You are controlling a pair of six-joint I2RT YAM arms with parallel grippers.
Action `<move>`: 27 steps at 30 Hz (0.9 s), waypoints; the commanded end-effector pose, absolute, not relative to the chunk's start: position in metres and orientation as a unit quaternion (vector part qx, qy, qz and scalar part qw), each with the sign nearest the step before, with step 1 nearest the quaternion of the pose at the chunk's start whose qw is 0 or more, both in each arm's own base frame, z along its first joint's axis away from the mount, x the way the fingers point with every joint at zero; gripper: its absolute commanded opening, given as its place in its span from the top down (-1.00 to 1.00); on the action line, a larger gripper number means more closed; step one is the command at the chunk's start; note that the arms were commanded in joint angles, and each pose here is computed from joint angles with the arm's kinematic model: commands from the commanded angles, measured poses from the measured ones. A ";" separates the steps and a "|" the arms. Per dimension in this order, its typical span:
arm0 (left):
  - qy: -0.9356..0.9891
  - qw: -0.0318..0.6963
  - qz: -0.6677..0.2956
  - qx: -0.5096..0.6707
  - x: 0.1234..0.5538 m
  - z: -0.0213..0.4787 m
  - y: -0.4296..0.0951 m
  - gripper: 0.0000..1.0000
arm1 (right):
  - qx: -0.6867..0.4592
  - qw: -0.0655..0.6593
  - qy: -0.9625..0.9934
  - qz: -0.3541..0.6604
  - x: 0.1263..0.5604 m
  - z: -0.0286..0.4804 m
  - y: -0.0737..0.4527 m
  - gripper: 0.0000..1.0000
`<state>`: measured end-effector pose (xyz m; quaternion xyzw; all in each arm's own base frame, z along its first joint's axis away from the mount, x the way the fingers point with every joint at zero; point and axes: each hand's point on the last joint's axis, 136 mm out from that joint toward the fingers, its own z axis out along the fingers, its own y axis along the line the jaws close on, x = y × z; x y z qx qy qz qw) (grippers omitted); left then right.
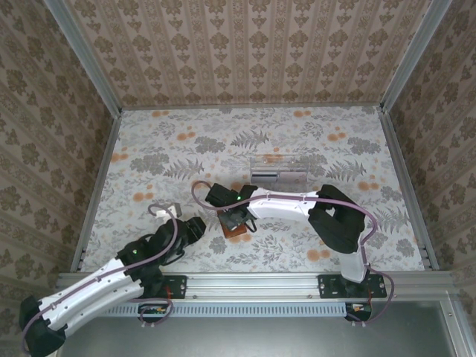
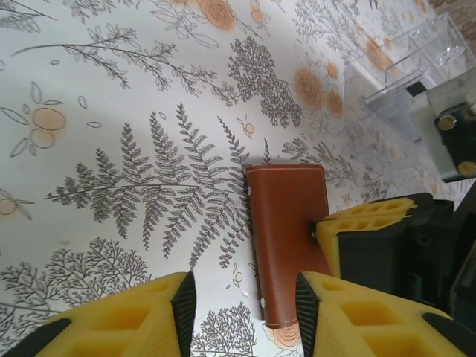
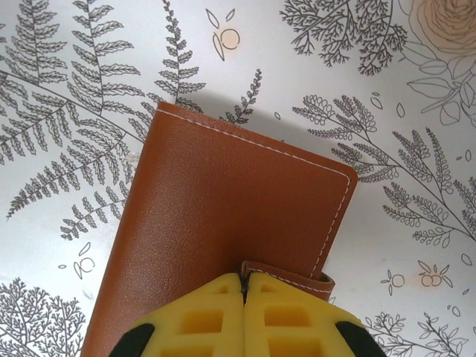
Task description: Take the credit cards out of the card holder
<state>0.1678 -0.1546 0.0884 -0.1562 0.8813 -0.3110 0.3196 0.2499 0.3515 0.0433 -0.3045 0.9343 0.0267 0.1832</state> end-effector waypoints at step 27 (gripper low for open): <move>0.897 0.278 -0.320 -0.127 0.191 0.089 -0.216 0.67 | -0.141 0.178 0.929 0.294 0.251 0.111 0.335 1.00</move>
